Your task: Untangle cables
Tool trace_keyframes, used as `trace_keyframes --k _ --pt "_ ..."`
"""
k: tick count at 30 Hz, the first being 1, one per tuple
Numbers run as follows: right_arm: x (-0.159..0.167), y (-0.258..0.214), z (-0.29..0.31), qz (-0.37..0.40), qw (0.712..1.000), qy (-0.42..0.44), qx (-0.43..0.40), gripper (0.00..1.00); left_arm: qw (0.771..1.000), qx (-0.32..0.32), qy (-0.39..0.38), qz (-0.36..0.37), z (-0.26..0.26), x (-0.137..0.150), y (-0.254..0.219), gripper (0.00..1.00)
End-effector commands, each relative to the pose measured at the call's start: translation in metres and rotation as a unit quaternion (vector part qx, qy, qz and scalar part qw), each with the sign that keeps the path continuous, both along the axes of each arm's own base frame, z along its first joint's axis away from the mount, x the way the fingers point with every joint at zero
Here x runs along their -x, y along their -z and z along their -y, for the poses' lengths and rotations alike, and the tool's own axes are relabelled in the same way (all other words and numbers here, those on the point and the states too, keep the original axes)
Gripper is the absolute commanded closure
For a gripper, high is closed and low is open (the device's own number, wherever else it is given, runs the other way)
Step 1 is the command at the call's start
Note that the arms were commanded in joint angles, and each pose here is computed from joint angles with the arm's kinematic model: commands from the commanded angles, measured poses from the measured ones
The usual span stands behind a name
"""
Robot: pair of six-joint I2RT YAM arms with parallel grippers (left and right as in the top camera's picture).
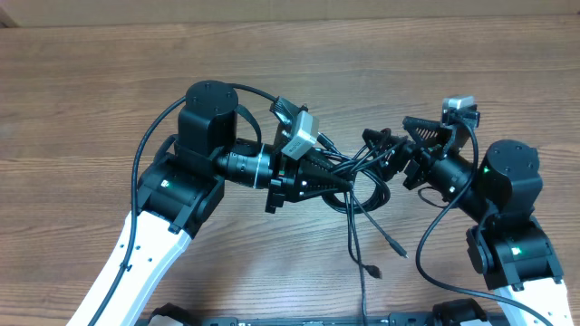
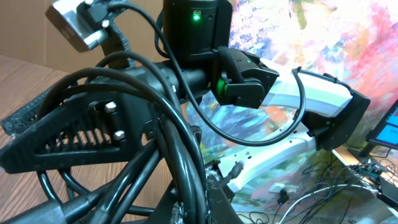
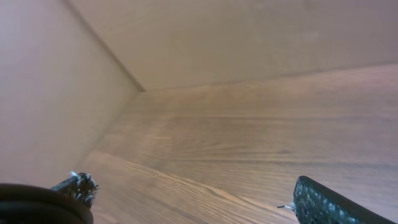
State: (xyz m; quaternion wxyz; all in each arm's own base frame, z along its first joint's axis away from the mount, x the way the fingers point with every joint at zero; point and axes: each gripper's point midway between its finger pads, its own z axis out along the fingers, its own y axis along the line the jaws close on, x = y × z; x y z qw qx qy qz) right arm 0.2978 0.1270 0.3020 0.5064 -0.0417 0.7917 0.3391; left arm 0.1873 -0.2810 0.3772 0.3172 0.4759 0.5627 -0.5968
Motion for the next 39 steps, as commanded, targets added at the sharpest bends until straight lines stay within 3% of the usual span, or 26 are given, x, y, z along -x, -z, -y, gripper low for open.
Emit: trace_keyframes --k 1,7,21,39 --pt "-0.018 0.012 0.034 -0.021 0.994 0.104 0.031 0.0 0.997 0.031 0.07 0.016 -0.007 0.033 -0.022 0.96" --pt "-0.015 0.035 0.053 -0.063 0.984 0.153 0.062 0.0 0.997 0.039 0.063 0.035 -0.012 0.034 -0.029 0.96" --pt "-0.007 0.058 0.065 -0.108 0.974 0.179 0.09 0.0 0.997 0.045 0.017 0.056 -0.031 0.018 -0.038 0.96" --pt "0.012 0.09 0.109 -0.172 0.931 0.272 0.17 0.0 0.991 0.05 -0.077 0.093 -0.072 -0.004 -0.057 0.96"
